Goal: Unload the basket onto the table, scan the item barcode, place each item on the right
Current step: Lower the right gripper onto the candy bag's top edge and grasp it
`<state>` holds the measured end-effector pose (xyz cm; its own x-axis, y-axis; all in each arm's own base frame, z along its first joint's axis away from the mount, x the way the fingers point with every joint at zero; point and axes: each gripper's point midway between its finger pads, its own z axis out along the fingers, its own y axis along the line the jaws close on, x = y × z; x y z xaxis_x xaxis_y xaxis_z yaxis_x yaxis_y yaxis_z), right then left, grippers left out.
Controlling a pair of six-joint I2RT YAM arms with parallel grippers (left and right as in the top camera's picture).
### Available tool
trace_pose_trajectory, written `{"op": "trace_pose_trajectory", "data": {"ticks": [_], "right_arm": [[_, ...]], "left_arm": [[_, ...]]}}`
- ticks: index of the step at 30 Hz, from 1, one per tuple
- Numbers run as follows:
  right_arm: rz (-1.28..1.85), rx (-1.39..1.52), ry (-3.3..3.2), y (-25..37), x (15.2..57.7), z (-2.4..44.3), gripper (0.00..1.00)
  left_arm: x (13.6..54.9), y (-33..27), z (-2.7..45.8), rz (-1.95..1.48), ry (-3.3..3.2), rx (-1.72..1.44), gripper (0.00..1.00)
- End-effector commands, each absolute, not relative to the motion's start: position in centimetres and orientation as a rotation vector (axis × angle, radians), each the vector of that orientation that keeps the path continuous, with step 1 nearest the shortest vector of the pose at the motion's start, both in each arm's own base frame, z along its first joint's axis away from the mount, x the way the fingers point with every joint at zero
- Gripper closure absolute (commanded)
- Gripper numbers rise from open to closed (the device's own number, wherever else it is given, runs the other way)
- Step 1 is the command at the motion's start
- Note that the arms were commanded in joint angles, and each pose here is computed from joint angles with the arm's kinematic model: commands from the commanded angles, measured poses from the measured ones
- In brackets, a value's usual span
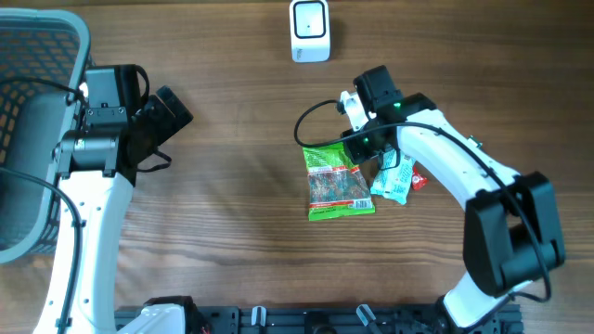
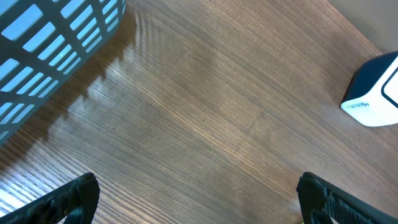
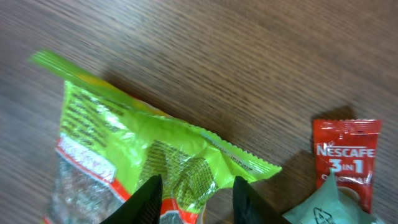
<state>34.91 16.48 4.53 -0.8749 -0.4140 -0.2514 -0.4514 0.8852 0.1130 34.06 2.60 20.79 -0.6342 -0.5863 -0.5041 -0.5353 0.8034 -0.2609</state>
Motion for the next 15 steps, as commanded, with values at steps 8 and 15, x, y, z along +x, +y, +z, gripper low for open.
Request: {"op": "trace_pose_trajectory", "data": {"ticks": [8, 15], "right_arm": [[0.426, -0.698, 2.936, 18.0, 33.2, 2.0, 0.43], [0.43, -0.706, 2.86, 18.4, 34.2, 6.8, 0.18]], "left_arm": [[34.3, 3.1, 21.0, -0.089, 2.394, -0.827, 0.0], [34.3, 3.1, 21.0, -0.089, 2.394, -0.827, 0.0]]}}
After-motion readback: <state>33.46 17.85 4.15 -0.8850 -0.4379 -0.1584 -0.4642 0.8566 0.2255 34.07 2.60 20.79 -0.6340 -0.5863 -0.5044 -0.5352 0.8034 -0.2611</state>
